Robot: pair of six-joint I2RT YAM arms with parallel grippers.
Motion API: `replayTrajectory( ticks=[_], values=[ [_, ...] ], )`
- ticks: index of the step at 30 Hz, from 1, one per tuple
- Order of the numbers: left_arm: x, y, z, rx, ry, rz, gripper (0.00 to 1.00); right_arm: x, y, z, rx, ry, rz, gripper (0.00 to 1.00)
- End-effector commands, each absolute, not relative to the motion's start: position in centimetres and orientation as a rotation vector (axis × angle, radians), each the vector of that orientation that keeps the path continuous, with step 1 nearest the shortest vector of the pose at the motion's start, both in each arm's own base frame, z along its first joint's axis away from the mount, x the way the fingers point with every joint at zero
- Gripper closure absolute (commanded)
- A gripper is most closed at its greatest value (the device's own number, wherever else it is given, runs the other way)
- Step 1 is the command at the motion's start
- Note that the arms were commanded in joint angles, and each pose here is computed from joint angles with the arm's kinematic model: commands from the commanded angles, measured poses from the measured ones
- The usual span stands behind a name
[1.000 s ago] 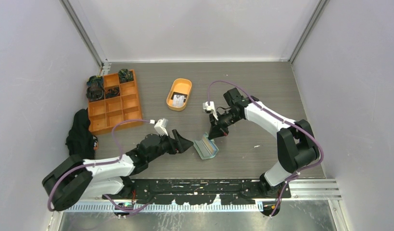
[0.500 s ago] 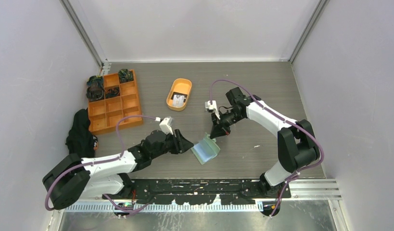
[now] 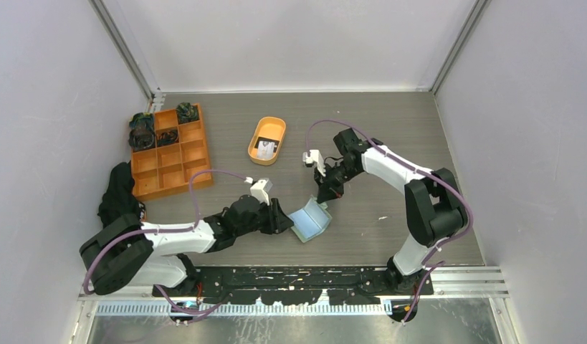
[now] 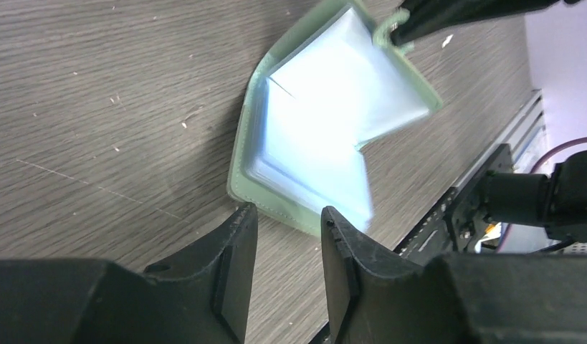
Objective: Put the credit cards into the card holder
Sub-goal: Open the card holder at the center of the board.
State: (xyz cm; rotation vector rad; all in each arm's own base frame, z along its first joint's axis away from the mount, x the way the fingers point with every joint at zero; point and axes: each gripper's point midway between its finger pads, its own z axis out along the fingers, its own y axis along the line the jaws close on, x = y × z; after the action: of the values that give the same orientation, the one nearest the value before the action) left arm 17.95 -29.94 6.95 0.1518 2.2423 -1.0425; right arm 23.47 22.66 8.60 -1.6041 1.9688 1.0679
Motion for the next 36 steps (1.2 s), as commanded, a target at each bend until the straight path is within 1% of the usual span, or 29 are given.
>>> replayTrajectory(
  ticks=[1, 3, 6, 9, 12, 15, 18, 23, 25, 27, 28, 30, 36],
  values=[
    [18.8, -31.0, 8.2, 0.204, 2.160, -1.061, 0.60, 26.7, 20.5, 6.4, -1.617, 2.107, 0.787, 0.91],
    [18.7, -31.0, 8.1, 0.193, 2.151, -1.075, 0.59, 27.1, 19.9, 5.8, -1.619, 2.138, 0.729, 0.91],
    [18.6, -31.2, 8.3, 0.193, 2.144, -1.096, 0.56, 26.9, 19.6, 5.8, -1.633, 2.161, 0.731, 0.87],
    [18.6, -31.5, 8.4, 0.198, 2.145, -1.103, 0.55, 26.7, 19.4, 5.8, -1.643, 2.178, 0.728, 0.81],
    [18.7, -31.4, 7.7, 0.192, 2.169, -1.084, 0.55, 27.6, 18.8, 6.0, -1.616, 2.210, 0.646, 0.76],
    [18.7, -31.3, 6.9, 0.176, 2.196, -1.070, 0.56, 28.6, 18.7, 7.3, -1.534, 2.220, 0.580, 0.69],
    [18.4, -31.4, 7.0, 0.178, 2.196, -1.089, 0.57, 28.2, 20.3, 10.2, -1.457, 2.095, 0.665, 0.59],
    [18.1, -31.5, 8.3, 0.184, 2.147, -1.128, 0.55, 26.6, 21.8, 14.9, -1.420, 1.846, 0.736, 0.49],
    [18.1, -31.7, 9.1, 0.197, 2.121, -1.138, 0.54, 25.0, 22.5, 16.6, -1.431, 1.744, 0.810, 0.44],
    [18.1, -32.2, 9.8, 0.215, 2.109, -1.147, 0.53, 22.6, 23.4, 17.5, -1.473, 1.652, 0.954, 0.40],
    [18.1, -32.5, 10.2, 0.227, 2.104, -1.153, 0.53, 21.0, 23.9, 18.1, -1.506, 1.581, 1.053, 0.38],
    [18.3, -33.5, 10.4, 0.251, 2.107, -1.166, 0.53, 19.0, 24.5, 18.2, -1.546, 1.533, 1.164, 0.38],
    [20.3, -36.9, 9.8, 0.277, 2.101, -1.182, 0.59, 17.9, 24.8, 16.5, -1.655, 1.542, 1.183, 0.41]
  ],
)
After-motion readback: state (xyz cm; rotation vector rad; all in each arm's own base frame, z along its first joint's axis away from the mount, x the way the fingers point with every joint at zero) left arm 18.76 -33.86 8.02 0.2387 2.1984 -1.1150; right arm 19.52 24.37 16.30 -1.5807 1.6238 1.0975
